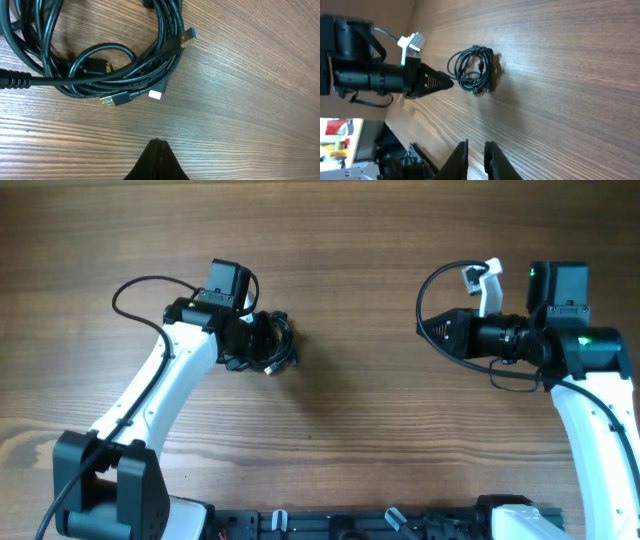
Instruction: Untangle cables
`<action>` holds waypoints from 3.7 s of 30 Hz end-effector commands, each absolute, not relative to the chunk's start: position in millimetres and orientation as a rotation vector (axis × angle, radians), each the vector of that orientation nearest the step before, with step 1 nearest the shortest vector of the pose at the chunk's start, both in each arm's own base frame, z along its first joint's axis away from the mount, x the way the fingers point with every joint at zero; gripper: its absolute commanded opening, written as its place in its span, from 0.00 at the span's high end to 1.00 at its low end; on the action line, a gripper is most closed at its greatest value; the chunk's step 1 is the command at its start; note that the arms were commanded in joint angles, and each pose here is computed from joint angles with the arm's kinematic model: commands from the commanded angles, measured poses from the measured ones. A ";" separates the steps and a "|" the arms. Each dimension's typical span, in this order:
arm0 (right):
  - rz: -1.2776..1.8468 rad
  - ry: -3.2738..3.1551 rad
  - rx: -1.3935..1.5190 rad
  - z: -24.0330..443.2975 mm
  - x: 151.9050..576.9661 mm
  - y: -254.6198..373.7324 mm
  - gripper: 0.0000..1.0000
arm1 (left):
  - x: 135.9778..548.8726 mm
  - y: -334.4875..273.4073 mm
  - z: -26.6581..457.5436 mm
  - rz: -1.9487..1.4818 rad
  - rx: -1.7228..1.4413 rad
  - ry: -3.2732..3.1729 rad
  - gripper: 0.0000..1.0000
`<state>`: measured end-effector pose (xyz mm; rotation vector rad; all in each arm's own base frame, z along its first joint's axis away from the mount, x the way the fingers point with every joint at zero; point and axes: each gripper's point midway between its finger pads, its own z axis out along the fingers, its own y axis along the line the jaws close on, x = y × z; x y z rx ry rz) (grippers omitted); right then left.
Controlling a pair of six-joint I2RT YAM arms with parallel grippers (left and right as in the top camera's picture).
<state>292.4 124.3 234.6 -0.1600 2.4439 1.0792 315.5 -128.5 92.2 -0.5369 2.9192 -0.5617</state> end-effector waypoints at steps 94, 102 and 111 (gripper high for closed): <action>1.194 2.519 -0.402 69.2 363.4 323.6 0.77 | 328.5 -107.4 20.0 -0.370 -0.252 3.055 0.95; 0.797 2.332 -0.542 66.6 409.7 304.8 0.67 | 338.6 -110.5 56.8 -0.521 -0.410 2.990 0.89; 1.210 2.784 -0.435 21.7 297.6 350.1 0.72 | 338.4 -63.6 38.7 -0.123 -0.571 2.950 0.85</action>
